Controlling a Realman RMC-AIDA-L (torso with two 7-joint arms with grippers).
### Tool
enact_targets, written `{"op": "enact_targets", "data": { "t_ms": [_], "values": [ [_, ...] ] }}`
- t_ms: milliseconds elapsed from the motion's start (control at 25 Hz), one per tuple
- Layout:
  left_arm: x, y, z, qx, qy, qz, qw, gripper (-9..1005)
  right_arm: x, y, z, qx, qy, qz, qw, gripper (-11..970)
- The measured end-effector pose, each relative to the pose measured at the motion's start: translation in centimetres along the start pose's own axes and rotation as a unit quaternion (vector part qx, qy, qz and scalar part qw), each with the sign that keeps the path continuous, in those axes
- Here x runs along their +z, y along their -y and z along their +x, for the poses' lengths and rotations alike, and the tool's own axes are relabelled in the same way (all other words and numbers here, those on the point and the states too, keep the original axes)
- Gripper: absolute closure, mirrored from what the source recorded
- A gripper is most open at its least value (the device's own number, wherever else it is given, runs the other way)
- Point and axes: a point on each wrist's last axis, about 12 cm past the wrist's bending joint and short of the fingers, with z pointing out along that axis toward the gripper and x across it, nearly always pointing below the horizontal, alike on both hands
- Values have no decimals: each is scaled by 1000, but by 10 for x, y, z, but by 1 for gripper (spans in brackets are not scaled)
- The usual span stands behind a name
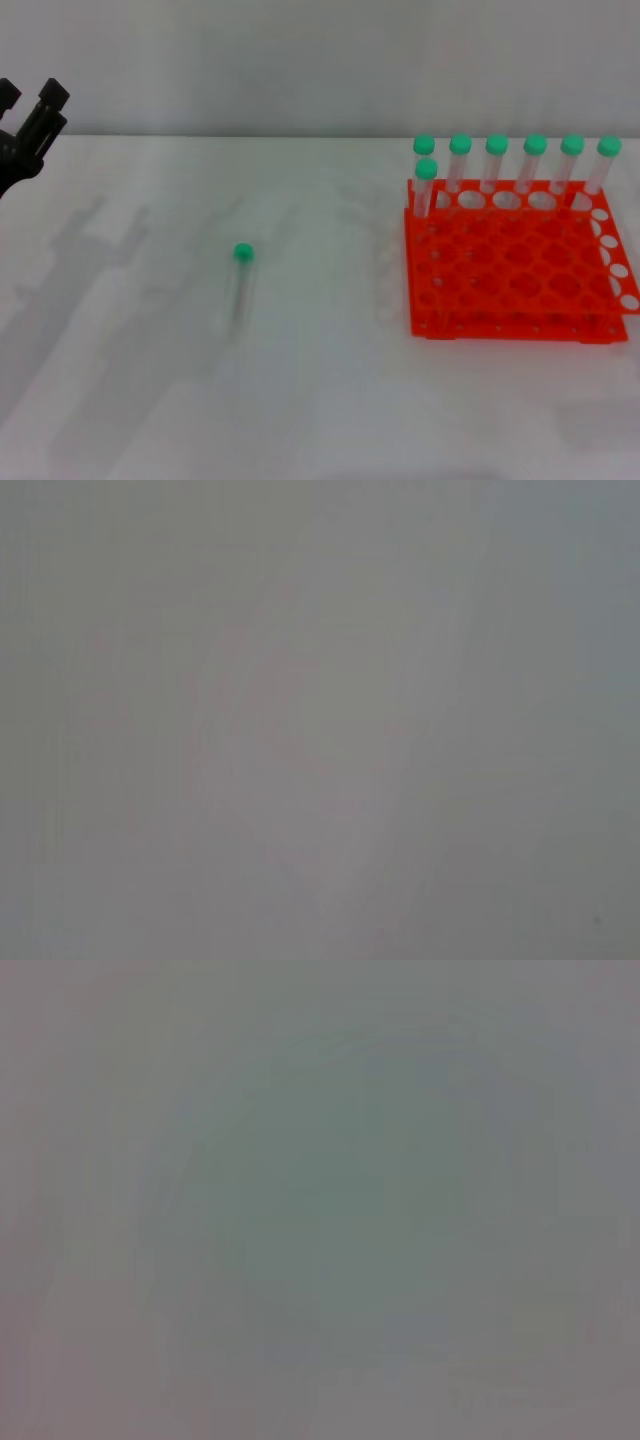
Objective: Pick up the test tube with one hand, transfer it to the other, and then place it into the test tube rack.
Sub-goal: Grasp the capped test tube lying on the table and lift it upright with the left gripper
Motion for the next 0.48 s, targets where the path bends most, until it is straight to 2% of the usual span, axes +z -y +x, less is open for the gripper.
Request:
{"op": "enact_targets", "data": {
  "t_ms": [480],
  "values": [
    [3,1,0,-3,1,5,1000,313,0,0,0,-1,0,0,1000,87]
  ]
}}
